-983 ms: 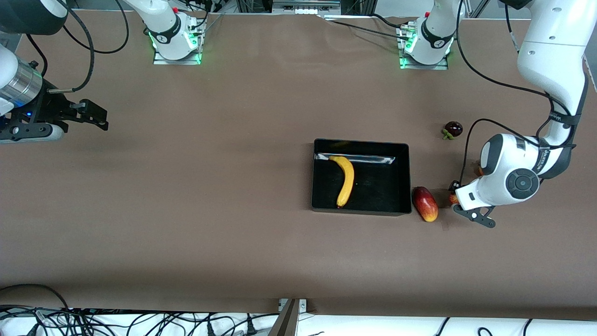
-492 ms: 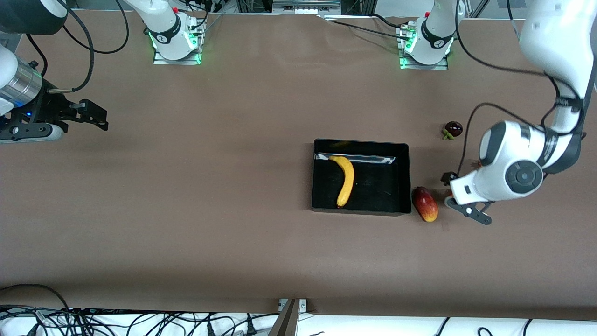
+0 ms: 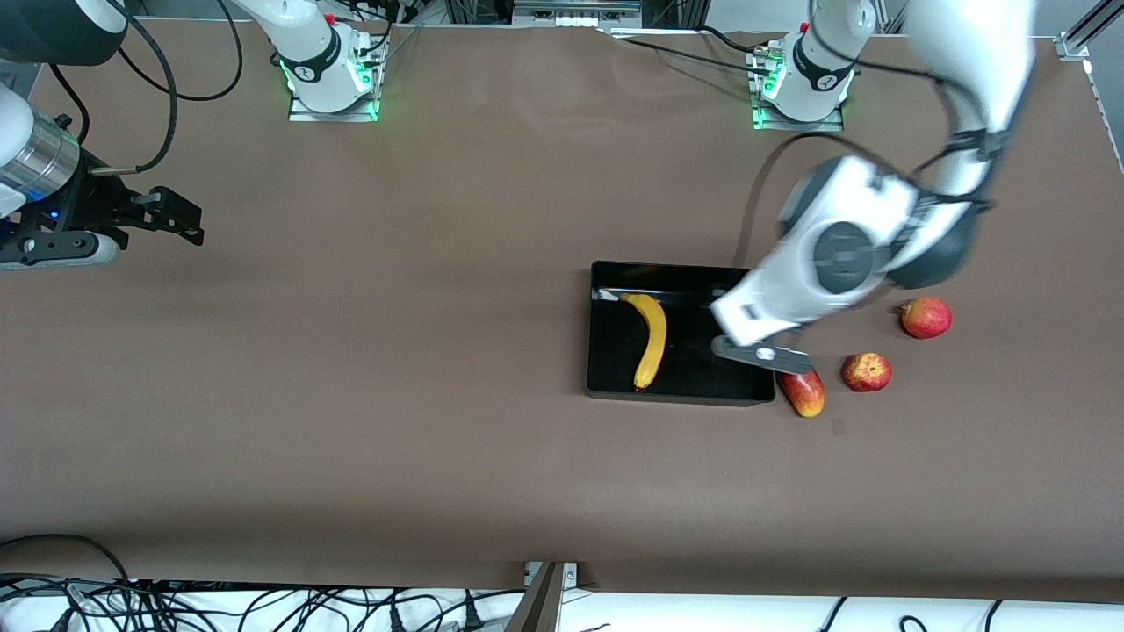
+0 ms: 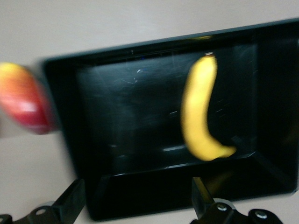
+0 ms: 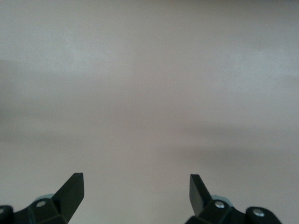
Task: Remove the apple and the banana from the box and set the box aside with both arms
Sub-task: 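Reach into the tray and grasp the yellow banana with the left gripper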
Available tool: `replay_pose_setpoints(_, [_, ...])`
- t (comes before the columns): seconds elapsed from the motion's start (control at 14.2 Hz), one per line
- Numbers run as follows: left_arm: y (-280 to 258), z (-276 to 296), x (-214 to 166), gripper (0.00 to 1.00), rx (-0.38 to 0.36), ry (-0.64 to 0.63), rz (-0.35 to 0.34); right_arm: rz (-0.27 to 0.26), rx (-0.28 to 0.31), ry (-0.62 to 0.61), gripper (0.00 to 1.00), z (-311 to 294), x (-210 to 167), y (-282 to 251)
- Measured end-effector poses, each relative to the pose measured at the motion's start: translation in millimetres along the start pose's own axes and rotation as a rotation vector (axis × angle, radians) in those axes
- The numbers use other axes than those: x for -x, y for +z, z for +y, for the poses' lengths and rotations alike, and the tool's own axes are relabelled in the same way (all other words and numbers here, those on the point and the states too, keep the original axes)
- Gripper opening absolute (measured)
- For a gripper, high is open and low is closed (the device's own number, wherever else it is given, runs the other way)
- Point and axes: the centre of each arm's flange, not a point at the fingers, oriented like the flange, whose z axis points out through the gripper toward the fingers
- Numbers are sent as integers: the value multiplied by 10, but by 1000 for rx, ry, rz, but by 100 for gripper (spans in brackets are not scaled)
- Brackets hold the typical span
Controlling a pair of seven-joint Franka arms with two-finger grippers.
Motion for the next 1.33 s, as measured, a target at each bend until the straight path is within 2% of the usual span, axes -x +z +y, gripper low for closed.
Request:
replay_pose_setpoints(0.14, [417, 331, -102, 100, 48, -82, 17, 0, 0, 0, 100, 0, 0, 0])
replay_pose_setpoints(0.42, [1168, 543, -151, 100, 74, -164, -34, 0, 0, -1, 100, -6, 0, 0])
replay_pose_setpoints(0.7, [1442, 487, -168, 100, 35, -162, -47, 0, 0, -1, 100, -7, 0, 0])
replay_pose_setpoints(0.91, [1621, 555, -161, 96, 48, -165, -45, 0, 0, -1, 100, -7, 0, 0])
replay_pose_setpoints(0.98, [1685, 579, -146, 89, 44, -172, -50, 0, 0, -1, 100, -7, 0, 0])
replay_pose_setpoints(1.33, [1623, 519, -170, 38, 31, -191, -48, 0, 0, -1, 100, -7, 0, 0])
